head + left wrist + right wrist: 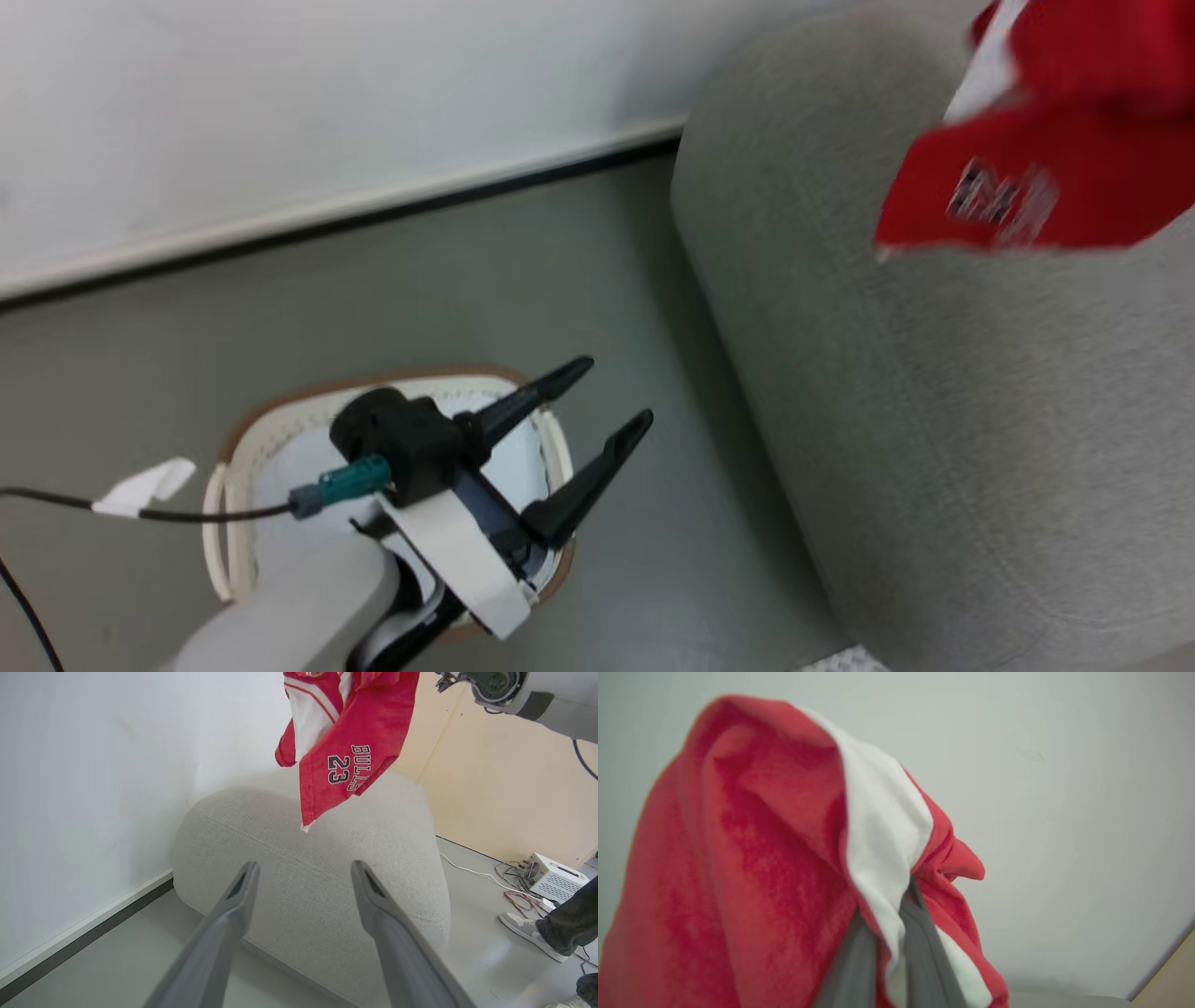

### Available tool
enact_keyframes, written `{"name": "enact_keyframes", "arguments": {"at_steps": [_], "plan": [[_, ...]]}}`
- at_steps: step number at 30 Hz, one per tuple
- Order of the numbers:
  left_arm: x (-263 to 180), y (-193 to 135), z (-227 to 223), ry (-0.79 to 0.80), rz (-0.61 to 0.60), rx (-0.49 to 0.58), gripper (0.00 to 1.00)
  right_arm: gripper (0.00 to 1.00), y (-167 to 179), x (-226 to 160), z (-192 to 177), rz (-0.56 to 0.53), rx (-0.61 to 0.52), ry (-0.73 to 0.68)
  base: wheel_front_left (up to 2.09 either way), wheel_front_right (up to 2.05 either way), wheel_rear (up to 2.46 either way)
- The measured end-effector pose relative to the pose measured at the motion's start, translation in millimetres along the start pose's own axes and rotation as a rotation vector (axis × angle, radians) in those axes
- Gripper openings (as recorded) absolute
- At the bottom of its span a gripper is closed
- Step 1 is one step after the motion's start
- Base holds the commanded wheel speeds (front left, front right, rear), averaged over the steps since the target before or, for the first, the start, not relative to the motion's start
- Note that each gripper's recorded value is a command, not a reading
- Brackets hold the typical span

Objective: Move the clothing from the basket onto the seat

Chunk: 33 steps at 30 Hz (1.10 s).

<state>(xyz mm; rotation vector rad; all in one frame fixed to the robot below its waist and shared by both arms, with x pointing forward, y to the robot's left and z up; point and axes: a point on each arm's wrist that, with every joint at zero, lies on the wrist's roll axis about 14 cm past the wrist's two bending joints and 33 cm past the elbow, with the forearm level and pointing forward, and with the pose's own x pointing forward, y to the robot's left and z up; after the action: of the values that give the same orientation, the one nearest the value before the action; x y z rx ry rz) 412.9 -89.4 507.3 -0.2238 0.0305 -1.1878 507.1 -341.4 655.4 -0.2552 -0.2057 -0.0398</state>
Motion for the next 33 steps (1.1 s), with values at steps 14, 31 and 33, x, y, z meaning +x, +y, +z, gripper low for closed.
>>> {"name": "enact_keyframes", "arguments": {"at_steps": [14, 31, 33], "plan": [[-8, 85, -42, -0.028, 0.099, -0.076, 1.0, 0.0, -58, 67, -140, -0.281, 0.044, 0.223, 0.0, 0.0, 0.0], [-45, 100, -58, 0.026, 0.259, -0.1, 1.0, 1.0, -25, -1, -218, -0.326, 0.089, 0.428, 0.0, 0.0, 0.0], [-50, 97, -53, 0.023, 0.28, -0.097, 1.0, 1.0, -20, -9, -205, -0.3, 0.075, 0.409, 0.0, 0.0, 0.0]]}}
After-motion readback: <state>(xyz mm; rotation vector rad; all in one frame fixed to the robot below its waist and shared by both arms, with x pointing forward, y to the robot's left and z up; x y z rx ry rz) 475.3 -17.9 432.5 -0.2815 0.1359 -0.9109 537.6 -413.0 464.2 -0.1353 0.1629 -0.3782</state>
